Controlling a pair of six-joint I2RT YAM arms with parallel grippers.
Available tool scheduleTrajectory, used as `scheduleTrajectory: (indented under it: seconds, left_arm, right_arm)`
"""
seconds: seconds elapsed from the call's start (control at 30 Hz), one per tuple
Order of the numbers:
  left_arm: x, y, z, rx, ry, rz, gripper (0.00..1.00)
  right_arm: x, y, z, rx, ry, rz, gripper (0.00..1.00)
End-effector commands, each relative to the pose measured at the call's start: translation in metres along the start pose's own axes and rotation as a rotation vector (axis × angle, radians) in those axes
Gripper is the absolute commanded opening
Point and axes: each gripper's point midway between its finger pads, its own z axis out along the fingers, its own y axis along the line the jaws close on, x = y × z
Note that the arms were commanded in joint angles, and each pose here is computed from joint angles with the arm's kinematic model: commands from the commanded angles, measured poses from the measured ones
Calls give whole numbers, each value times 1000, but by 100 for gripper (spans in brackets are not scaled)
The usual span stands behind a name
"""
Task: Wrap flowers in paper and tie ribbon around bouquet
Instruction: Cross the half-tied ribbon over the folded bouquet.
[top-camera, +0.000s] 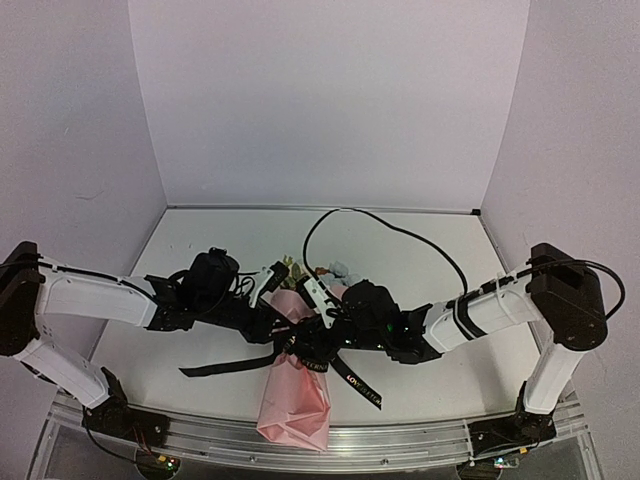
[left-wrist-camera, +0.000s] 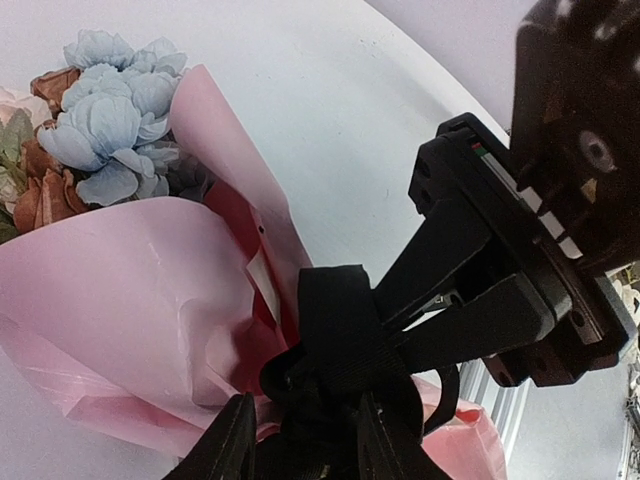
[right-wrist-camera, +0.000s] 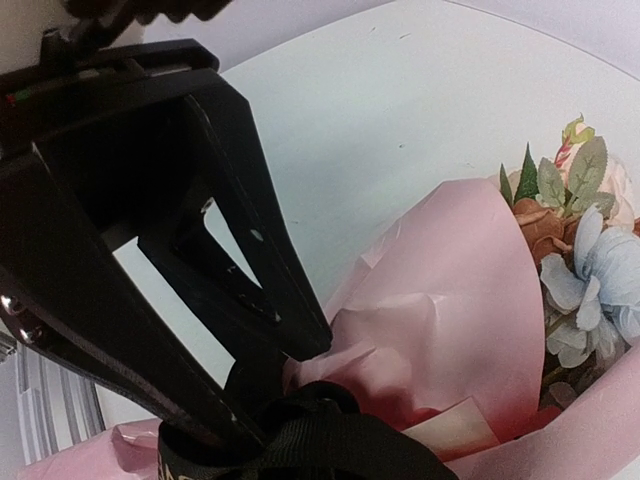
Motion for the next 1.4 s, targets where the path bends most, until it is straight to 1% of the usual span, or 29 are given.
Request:
scheduleTrajectory:
  seconds: [0.0,0.2,0.4,0.63,0.8,0.9,1.03,1.07,1.27,1.37]
  left_arm:
    - [-7,-3,4,29,-26,-4,37]
    - [-9,-5,5,43,-32,-9,39]
    - [-12,-8,4,56,-45,-4,38]
    - [-15,-8,3,51,-55,1,17]
    - [-16,-8,0,47,-70,3,5]
    - [-17,-8,0,48,-73,7,0]
    - [-19,-10,-1,51,-76,7,0]
    - [-20,-10,-2,53,-78,7,0]
    - [-22,-11,-5,48,-87,5,0]
    - [-24,-10,-5,41,-86,1,0]
  right_arm:
    - [-46,16,-8,-41,-115,2,0]
    - [-50,19,-7,-57,-120,18,0]
    - [-49,21,-6,-70,-113,42,0]
    - [-39,17,-6,-56,-95,67,0]
    - [-30,11,-10,-28,-82,76,3]
    - [-26,7,-14,-11,-74,84,10]
    - [-21,2,-25,15,-58,93,26]
    - [-21,2,-29,21,-54,96,28]
    - [3,-6,-54,69,61,106,45]
    - [15,-9,-63,81,91,125,51]
